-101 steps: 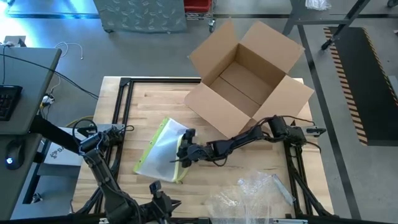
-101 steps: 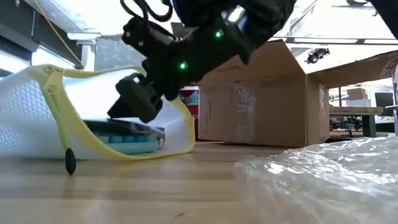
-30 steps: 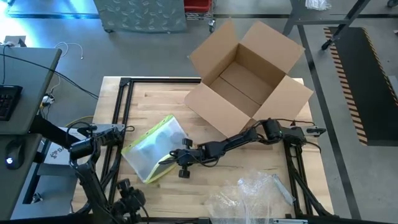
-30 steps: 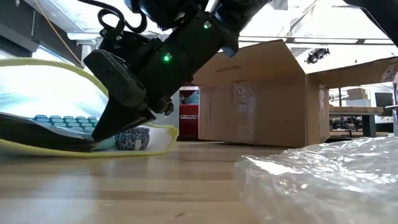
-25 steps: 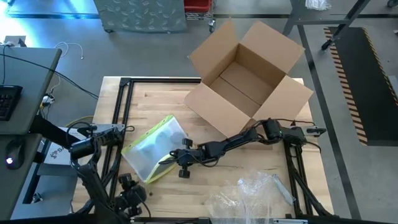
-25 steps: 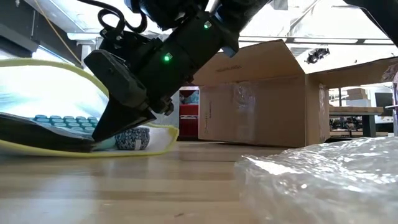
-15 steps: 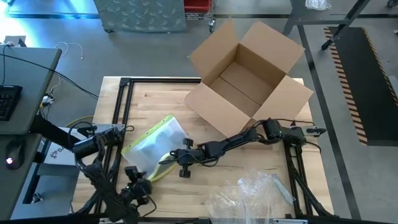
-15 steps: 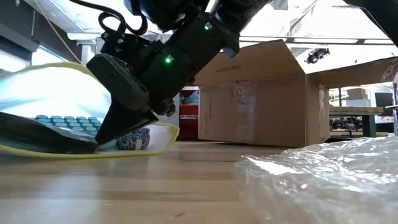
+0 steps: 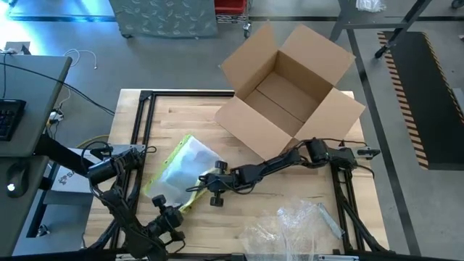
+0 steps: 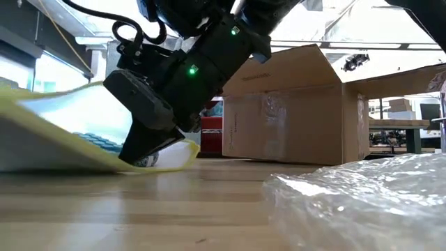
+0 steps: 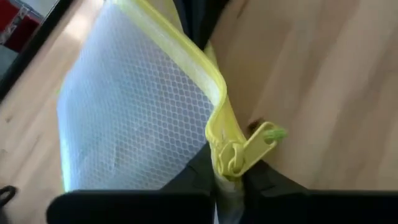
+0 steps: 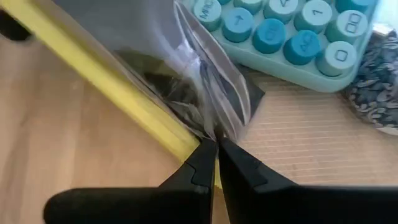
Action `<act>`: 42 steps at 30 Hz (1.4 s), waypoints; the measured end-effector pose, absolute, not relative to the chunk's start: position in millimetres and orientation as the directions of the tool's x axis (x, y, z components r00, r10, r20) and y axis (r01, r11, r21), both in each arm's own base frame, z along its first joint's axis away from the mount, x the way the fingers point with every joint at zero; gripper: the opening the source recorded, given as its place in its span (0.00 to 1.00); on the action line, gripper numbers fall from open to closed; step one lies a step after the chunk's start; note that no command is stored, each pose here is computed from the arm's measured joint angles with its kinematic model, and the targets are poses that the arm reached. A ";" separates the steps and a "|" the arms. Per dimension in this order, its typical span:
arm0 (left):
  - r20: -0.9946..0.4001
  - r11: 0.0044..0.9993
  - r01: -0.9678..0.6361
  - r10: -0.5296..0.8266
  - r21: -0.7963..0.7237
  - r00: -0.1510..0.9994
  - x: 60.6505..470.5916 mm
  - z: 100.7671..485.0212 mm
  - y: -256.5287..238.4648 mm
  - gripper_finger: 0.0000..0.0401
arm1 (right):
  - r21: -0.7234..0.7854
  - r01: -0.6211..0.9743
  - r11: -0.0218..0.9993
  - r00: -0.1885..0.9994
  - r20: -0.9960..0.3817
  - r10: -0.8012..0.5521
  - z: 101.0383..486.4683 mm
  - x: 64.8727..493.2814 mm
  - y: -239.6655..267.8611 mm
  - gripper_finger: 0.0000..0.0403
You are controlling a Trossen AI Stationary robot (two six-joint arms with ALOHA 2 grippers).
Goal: Unpack boxes
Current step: Put the black pen pack into the transparent zipper bag, then close the transparent zipper bag
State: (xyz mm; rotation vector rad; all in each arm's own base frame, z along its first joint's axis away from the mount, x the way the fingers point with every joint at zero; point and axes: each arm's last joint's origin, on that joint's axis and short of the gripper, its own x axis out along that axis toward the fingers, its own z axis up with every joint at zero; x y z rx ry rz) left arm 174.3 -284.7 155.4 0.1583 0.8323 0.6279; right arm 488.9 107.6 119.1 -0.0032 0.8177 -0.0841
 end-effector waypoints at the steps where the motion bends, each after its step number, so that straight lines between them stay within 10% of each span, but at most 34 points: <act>1: -0.633 0.806 -0.482 0.578 0.343 0.515 174.4 159.8 -286.8 0.02 | -0.037 0.071 0.997 0.676 -0.733 -0.075 120.6 489.0 108.2 0.01; 9: -0.540 0.790 -0.591 0.571 0.160 0.618 156.4 203.4 -305.0 0.00 | -0.119 -0.026 0.993 0.610 -0.789 -0.078 158.5 490.8 123.3 0.05; 20: -0.298 0.856 -0.510 0.468 -0.079 0.832 149.7 223.5 -313.3 0.00 | -0.225 -0.231 0.946 0.525 -0.848 -0.074 277.3 471.2 144.5 0.38; 29: -0.062 0.903 -0.409 0.404 -0.132 0.913 158.4 241.8 -308.4 0.00 | -0.308 -0.330 0.892 0.620 -0.783 -0.041 344.7 398.1 165.0 0.38; 42: -0.067 0.820 -0.544 0.541 -0.179 0.838 199.8 266.2 -270.0 0.00 | -0.168 -0.274 0.947 0.745 -0.659 0.098 313.5 303.1 187.1 0.36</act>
